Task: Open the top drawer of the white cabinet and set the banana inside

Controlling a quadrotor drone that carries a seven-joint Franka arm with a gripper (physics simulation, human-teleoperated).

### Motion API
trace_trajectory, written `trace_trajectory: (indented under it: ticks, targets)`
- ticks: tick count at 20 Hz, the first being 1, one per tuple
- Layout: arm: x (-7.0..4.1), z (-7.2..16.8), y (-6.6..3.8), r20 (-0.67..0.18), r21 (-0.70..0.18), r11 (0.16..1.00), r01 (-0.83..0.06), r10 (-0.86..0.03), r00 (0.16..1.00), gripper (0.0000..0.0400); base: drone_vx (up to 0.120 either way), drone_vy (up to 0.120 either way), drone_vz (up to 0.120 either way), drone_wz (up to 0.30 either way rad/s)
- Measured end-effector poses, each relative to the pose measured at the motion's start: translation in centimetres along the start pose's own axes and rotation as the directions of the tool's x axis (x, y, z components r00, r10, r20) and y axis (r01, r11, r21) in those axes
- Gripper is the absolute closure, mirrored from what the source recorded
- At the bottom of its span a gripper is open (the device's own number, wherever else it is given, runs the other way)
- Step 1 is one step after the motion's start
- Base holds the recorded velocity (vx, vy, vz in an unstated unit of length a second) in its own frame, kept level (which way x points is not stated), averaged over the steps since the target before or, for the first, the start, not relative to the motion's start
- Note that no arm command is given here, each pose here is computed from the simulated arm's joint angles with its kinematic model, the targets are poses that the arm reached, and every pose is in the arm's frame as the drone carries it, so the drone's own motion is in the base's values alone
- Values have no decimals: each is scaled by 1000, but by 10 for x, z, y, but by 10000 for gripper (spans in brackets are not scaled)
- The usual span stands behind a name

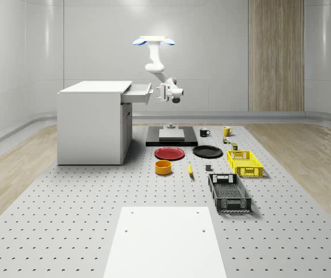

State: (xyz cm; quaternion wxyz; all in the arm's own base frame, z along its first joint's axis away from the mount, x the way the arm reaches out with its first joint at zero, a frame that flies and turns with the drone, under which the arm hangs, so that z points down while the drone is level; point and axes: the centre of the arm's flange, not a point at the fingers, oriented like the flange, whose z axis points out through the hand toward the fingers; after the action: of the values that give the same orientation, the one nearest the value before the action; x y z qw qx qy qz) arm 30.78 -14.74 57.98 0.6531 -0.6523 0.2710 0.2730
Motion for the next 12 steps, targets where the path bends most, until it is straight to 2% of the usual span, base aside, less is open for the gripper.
trace_trajectory:
  ticks: [9, 10, 12]
  targets:
    - [-1, -5, 1, 9, 11, 1000, 5, -5, 1000, 0, 120, 120, 0, 0]
    - [5, -9, 8, 106, 103, 995, -3, -8, 994, 0, 120, 120, 0, 0]
    - [29, 3, 31, 328, 325, 944, -51, -62, 943, 0, 120, 120, 0, 0]
